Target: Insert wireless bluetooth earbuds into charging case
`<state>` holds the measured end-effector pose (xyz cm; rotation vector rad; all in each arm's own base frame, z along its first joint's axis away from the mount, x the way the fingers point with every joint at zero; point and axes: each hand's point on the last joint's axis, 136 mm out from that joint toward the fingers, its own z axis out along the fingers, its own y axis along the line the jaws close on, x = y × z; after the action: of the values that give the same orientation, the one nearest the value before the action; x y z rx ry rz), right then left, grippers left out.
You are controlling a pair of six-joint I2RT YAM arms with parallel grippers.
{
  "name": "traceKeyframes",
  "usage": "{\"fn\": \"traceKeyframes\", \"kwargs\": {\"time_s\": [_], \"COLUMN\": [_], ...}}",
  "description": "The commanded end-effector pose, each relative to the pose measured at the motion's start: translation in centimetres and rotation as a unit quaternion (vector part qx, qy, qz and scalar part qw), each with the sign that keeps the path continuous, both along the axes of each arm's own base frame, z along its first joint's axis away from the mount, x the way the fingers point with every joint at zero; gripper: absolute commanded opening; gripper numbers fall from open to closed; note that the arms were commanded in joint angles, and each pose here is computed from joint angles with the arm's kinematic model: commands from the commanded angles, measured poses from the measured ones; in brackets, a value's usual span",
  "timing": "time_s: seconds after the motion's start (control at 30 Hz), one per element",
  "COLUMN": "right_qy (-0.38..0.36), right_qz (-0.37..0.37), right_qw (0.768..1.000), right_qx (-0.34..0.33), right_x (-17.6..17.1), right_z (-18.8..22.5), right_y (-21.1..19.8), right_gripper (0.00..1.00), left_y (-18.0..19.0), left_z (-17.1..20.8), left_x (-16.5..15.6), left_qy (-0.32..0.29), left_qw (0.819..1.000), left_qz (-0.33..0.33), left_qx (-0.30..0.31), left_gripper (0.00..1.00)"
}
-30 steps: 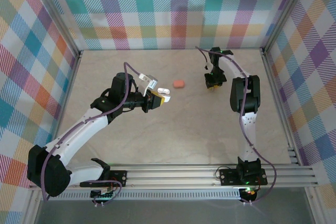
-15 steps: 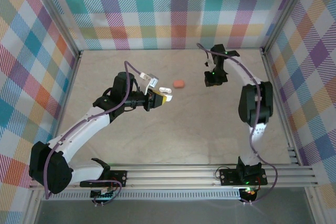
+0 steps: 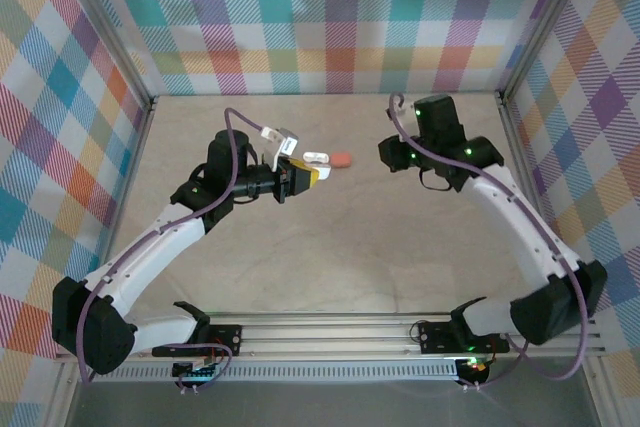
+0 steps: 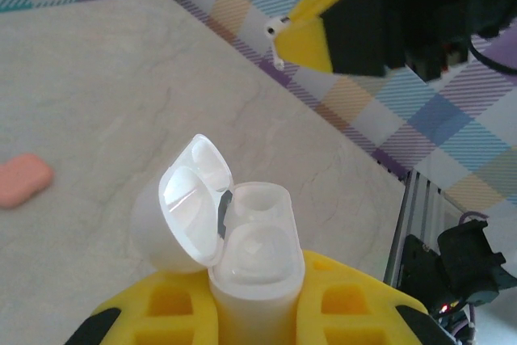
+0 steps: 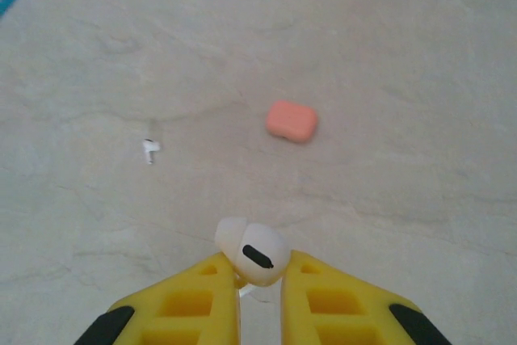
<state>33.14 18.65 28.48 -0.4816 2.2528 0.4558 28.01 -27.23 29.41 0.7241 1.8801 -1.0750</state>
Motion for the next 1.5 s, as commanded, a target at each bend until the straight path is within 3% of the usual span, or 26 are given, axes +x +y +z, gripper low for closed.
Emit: {"fn": "traceKeyframes", "kwargs": {"time_s": [0.0, 0.4, 0.8, 1.13, 1.47], "right_qy": [-0.045, -0.148, -0.136, -0.123, -0.137], "right_qz": [0.023, 0.175, 0.246, 0.243, 0.266], "right_qw": [0.997, 0.96, 0.95, 0.953, 0.951], "right_qx": [0.057, 0.162, 0.138, 0.131, 0.079], "right_x": [-1.2, -7.3, -8.5, -8.0, -8.3], "right_z": [2.7, 8.6, 6.2, 5.3, 4.5], "right_y": [1.6, 6.6, 8.2, 8.6, 8.9], "right_gripper": [0.16, 0.15, 0.16, 0.16, 0.16], "left_y": [-0.9, -2.0, -2.5, -2.8, -2.8], "left_z": [2.1, 2.1, 2.3, 2.1, 2.4], "left_x": [-0.9, -3.2, -4.0, -3.8, -3.7], "left_qy": [-0.054, -0.149, -0.152, -0.149, -0.148], "left_qw": [0.997, 0.987, 0.986, 0.987, 0.987], "left_qz": [-0.021, -0.035, -0.045, -0.043, -0.044], "left_qx": [-0.041, -0.052, -0.056, -0.05, -0.049], "left_gripper": [0.0, 0.0, 0.0, 0.0, 0.0]}}
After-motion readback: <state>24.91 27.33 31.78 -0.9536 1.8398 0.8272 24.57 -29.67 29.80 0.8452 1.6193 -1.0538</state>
